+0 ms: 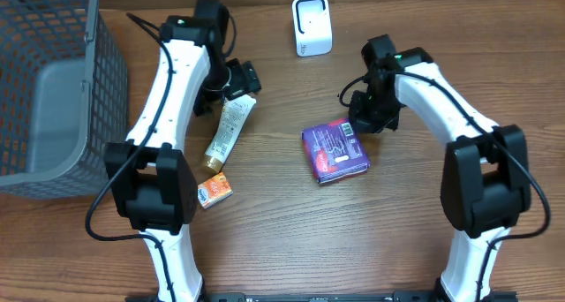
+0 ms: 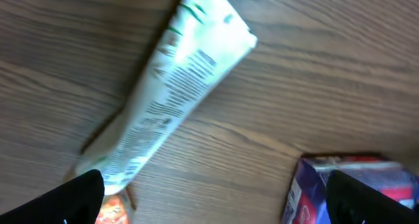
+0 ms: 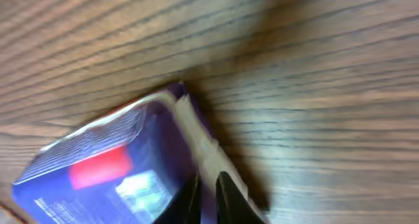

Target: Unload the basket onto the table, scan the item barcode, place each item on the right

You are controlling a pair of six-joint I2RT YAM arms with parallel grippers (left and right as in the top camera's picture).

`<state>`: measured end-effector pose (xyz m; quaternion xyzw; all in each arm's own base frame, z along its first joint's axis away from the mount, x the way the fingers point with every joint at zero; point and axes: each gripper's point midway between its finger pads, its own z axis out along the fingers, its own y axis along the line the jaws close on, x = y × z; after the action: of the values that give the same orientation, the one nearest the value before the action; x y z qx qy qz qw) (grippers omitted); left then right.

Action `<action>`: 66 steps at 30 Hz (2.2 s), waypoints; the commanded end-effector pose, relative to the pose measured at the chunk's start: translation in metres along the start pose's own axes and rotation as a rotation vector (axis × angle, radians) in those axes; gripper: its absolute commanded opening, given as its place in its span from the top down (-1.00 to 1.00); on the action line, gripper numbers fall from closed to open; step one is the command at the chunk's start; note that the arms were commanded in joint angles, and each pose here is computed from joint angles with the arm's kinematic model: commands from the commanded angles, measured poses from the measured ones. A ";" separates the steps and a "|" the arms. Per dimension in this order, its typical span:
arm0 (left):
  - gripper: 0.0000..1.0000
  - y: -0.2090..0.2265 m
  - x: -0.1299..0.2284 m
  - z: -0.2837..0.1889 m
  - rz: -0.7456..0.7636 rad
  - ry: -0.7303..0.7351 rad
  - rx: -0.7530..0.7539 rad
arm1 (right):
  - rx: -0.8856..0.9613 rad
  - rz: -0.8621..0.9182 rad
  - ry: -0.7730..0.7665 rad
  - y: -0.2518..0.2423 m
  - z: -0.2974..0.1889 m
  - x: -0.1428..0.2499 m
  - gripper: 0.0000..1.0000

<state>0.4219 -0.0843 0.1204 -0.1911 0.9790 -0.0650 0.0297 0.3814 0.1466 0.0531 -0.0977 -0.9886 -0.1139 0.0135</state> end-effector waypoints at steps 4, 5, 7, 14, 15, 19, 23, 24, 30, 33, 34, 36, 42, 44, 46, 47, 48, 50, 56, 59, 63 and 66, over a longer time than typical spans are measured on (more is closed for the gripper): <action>-1.00 -0.017 0.007 0.003 0.061 0.002 0.024 | -0.026 -0.066 -0.086 -0.009 -0.053 -0.001 0.33; -0.99 -0.019 0.008 0.003 0.065 0.002 0.025 | -0.022 -0.084 -0.089 -0.011 -0.057 0.000 0.03; -1.00 -0.020 0.009 0.003 0.068 0.001 0.026 | 0.006 -0.085 -0.089 -0.017 -0.060 0.002 -0.48; -0.99 -0.021 0.011 0.003 0.073 0.008 0.024 | 0.161 -0.002 -0.119 -0.070 -0.065 -0.012 -1.00; -1.00 -0.022 0.012 0.003 0.075 0.008 0.024 | 0.162 -0.005 -0.118 -0.073 -0.065 -0.013 -1.00; -1.00 -0.025 0.014 0.004 0.085 0.008 0.025 | 0.172 -0.008 -0.120 -0.087 -0.060 -0.017 -1.00; -1.00 -0.032 0.018 0.005 0.104 0.006 0.027 | 0.055 0.087 -0.106 -0.100 -0.045 -0.020 -1.00; -1.00 -0.033 0.018 0.005 0.105 0.005 0.027 | 0.030 0.091 -0.095 -0.099 -0.042 -0.018 -1.00; -1.00 -0.046 0.018 0.007 0.139 -0.029 0.031 | -0.109 0.086 -0.027 -0.079 -0.018 -0.001 -0.17; -1.00 -0.047 0.019 0.008 0.148 -0.048 0.002 | -0.116 0.070 -0.008 -0.070 -0.013 0.006 0.33; -1.00 -0.048 0.019 0.008 0.152 -0.050 0.001 | -0.112 0.075 0.002 -0.068 -0.009 0.010 0.36; -0.99 -0.050 0.020 0.011 0.159 -0.052 0.002 | -0.106 0.081 0.019 -0.063 -0.003 0.017 0.38; -0.99 -0.047 0.030 0.032 0.145 -0.025 -0.013 | -0.096 0.118 0.049 -0.060 0.019 0.033 0.44; -0.99 -0.043 0.035 0.039 0.137 -0.007 -0.025 | -0.090 0.123 0.066 -0.062 0.021 0.039 0.48; -0.99 -0.041 0.040 0.045 0.136 0.015 -0.027 | -0.080 0.133 0.100 -0.064 0.021 0.047 0.56; -0.94 -0.039 0.042 0.047 0.135 0.024 -0.029 | -0.080 0.136 0.117 -0.064 0.021 0.051 0.59; -0.92 -0.038 0.044 0.049 0.134 0.033 -0.031 | -0.072 0.142 0.138 -0.065 0.020 0.056 0.63; -0.89 -0.036 0.047 0.052 0.133 0.040 -0.037 | -0.056 0.152 0.178 -0.068 0.019 0.067 0.63; -0.96 -0.033 0.049 0.054 0.130 0.051 -0.045 | -0.036 0.099 0.244 -0.052 0.024 0.091 0.70; -1.00 -0.031 0.052 0.054 0.129 0.064 -0.055 | -0.025 0.065 0.250 -0.039 0.035 0.103 0.63; -0.99 -0.029 0.054 0.054 0.131 0.070 -0.061 | -0.038 0.066 0.196 -0.023 0.047 0.098 0.67; -1.00 -0.029 0.054 0.054 0.131 0.070 -0.061 | -0.074 0.101 0.137 -0.015 0.048 0.082 0.71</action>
<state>0.3918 -0.1354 0.0729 -0.1234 0.9915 -0.0419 0.0011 0.2836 0.1570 0.0026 -0.1051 -0.9781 -0.1447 0.1069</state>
